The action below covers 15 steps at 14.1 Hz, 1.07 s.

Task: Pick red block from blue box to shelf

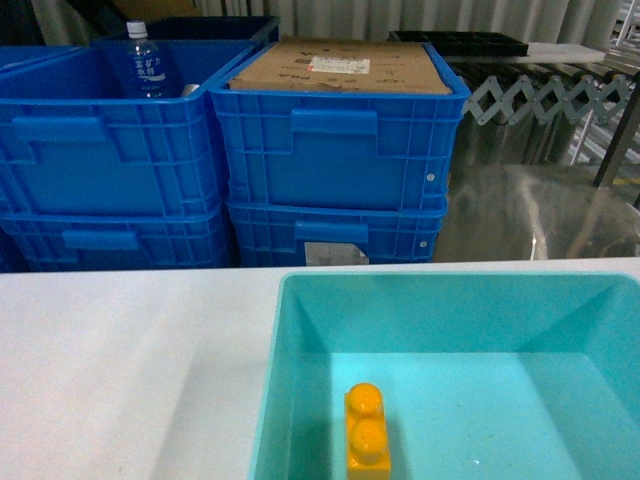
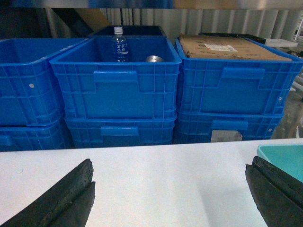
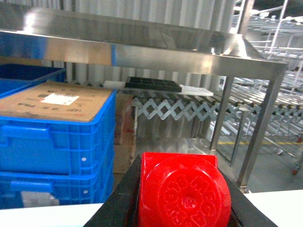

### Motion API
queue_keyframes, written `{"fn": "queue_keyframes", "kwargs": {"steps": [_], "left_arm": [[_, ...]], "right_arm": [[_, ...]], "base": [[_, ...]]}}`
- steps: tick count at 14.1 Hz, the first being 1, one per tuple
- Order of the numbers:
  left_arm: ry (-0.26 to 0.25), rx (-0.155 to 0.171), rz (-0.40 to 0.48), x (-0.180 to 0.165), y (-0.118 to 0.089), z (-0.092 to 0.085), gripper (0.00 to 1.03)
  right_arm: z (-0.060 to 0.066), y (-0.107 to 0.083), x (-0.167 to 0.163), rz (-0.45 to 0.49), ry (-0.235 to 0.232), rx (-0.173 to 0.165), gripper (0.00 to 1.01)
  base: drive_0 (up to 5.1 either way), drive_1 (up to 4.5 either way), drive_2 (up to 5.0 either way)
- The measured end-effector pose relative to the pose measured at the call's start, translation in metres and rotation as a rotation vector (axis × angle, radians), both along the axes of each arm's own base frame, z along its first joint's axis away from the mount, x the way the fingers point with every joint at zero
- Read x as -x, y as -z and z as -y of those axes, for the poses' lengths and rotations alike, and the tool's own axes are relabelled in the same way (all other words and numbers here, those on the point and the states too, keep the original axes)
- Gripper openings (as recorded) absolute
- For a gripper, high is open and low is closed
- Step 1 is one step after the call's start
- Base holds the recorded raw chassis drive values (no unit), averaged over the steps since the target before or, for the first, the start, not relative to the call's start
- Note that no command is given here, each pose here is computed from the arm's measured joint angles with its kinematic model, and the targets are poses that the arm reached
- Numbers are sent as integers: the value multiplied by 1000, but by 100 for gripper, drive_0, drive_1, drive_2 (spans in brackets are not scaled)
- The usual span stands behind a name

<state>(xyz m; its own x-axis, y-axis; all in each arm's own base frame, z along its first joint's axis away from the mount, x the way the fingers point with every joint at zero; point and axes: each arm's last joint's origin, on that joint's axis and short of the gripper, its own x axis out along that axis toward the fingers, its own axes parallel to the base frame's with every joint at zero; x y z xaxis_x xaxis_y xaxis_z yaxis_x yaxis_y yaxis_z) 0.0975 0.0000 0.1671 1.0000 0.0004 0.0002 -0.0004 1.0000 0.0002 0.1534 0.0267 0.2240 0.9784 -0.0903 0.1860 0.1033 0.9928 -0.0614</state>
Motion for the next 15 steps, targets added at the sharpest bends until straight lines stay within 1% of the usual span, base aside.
{"fn": "queue_keyframes", "kwargs": {"steps": [1, 2, 3, 5, 7, 8, 9, 10, 11, 12, 13, 14, 15], "left_arm": [[0, 0, 0, 0, 0, 0, 98], [0, 0, 0, 0, 0, 0, 98], [0, 0, 0, 0, 0, 0, 98], [0, 0, 0, 0, 0, 0, 98], [0, 0, 0, 0, 0, 0, 98], [0, 0, 0, 0, 0, 0, 98], [0, 0, 0, 0, 0, 0, 98], [0, 0, 0, 0, 0, 0, 98], [0, 0, 0, 0, 0, 0, 98], [0, 0, 0, 0, 0, 0, 98], [0, 0, 0, 0, 0, 0, 98], [0, 0, 0, 0, 0, 0, 98], [0, 0, 0, 0, 0, 0, 98]], "right_arm": [[6, 0, -1, 18, 37, -1, 28], [8, 1, -2, 7, 41, 5, 28], [7, 2, -3, 2, 29, 9, 28], [8, 1, -3, 12, 41, 8, 28], [19, 2, -4, 7, 97, 0, 28], [30, 6, -5, 11, 147, -14, 28], [31, 7, -5, 6, 146, -15, 28], [25, 6, -4, 14, 117, -17, 28], [20, 5, -4, 24, 112, -18, 28], [16, 5, -4, 22, 75, -9, 28], [10, 6, -3, -4, -9, 11, 28], [3, 8, -1, -20, -111, 42, 28], [-1, 6, 0, -19, -142, 57, 28]], "base": [[0, 0, 0], [0, 0, 0], [0, 0, 0], [0, 0, 0], [0, 0, 0], [0, 0, 0], [0, 0, 0], [0, 0, 0], [0, 0, 0], [0, 0, 0], [0, 0, 0], [0, 0, 0], [0, 0, 0]]}}
